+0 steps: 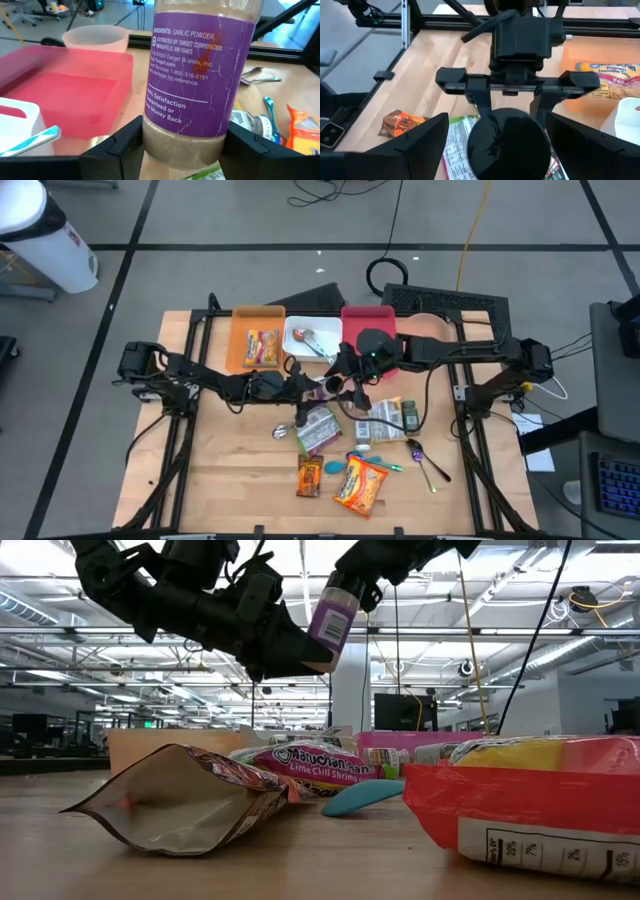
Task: Pick & Place Food Item
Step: Put the purple seasoning bottle into the red bin
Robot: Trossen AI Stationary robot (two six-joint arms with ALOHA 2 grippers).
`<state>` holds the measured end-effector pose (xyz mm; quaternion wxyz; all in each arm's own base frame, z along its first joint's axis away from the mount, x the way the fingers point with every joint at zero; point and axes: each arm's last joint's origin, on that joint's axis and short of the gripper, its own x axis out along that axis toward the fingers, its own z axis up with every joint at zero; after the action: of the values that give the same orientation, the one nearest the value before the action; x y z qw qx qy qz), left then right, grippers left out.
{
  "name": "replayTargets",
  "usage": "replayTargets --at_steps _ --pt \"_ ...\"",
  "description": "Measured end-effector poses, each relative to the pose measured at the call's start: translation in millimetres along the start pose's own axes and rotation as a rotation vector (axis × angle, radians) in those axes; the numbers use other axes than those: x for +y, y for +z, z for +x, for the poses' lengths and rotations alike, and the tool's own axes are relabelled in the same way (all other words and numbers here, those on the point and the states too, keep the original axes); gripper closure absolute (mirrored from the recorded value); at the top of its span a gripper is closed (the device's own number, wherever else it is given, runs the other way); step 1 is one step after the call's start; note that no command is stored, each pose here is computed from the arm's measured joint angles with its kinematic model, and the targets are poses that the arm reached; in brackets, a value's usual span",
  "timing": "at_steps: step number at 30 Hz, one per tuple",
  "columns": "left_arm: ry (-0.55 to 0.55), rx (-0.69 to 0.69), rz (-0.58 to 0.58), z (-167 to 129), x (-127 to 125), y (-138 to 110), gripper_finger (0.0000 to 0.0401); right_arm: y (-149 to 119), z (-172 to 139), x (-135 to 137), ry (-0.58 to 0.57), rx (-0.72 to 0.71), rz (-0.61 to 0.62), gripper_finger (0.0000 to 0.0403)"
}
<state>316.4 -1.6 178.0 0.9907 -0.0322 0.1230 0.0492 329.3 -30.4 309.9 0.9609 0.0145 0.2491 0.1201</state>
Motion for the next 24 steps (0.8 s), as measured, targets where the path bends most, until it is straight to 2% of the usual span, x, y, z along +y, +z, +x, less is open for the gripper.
replayTargets --at_steps 10,16,20,24 --pt "0.003 -0.002 0.023 0.2 1.9 0.1 0.0191 -3.8 0.8 1.8 -0.003 0.032 0.01 0.0082" --pt "0.013 -0.006 0.023 0.6 6.8 0.8 0.0196 -5.8 0.7 -0.8 -0.098 0.055 0.018 0.0092" --pt "0.0 -0.006 0.021 0.8 10.1 1.1 0.0185 -6.2 0.6 -1.8 -0.137 0.061 0.041 0.0131" --pt "-0.01 -0.004 0.019 1.0 13.4 1.2 0.0187 -6.4 0.4 -2.2 -0.153 0.063 0.047 0.0195"
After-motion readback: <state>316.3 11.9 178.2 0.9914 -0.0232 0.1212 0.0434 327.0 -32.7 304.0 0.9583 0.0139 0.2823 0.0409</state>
